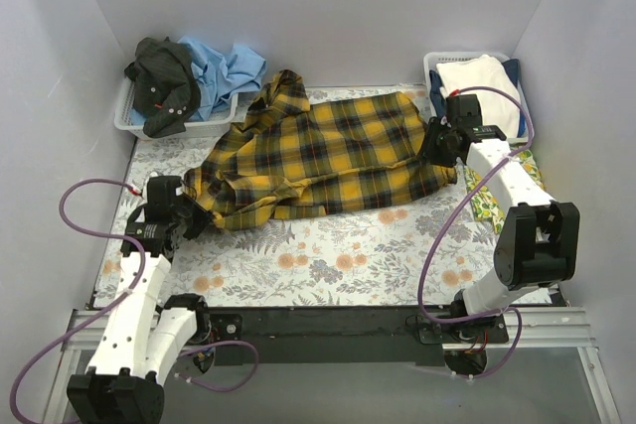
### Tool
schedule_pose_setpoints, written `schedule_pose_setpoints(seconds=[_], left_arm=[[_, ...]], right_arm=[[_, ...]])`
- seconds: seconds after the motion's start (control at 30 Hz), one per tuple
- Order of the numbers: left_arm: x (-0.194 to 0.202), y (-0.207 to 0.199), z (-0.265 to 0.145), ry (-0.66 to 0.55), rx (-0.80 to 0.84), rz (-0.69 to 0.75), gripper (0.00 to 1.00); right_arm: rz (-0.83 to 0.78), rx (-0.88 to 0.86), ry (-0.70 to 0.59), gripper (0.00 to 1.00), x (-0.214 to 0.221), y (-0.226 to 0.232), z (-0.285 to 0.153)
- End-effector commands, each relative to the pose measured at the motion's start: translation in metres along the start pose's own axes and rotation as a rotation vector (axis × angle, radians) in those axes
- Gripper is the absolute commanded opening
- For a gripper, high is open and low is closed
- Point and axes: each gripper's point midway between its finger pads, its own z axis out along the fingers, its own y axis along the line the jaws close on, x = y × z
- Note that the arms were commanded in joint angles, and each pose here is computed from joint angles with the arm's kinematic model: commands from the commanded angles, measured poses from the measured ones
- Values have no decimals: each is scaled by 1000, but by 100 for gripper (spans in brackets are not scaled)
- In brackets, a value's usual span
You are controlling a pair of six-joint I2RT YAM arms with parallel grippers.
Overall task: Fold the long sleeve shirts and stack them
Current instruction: Fold the shirt
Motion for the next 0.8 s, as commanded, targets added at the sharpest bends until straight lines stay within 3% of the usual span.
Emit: schedule_pose_setpoints(seconds=[0.0,0.23,0.37,0.53,0.77], left_arm=[[14,37,-15,20,-160,-53,0],[-53,-13,-46,-213,-23,-27,0],[-96,-77,-51,-305,163,58,0],[-86,-143,-5,-143,356,217,0],[-63,-225,52,-94,414,432,0]], right_arm=[[-9,-44,-67,49,-17,13,-18],[-2,-75,-48,49,-9,19,-19],[-7,-79,-47,49,-8,19,-20],[-21,-69,-46,49,-6,16,-19],[-17,12,-42,49,-5,1,-6]])
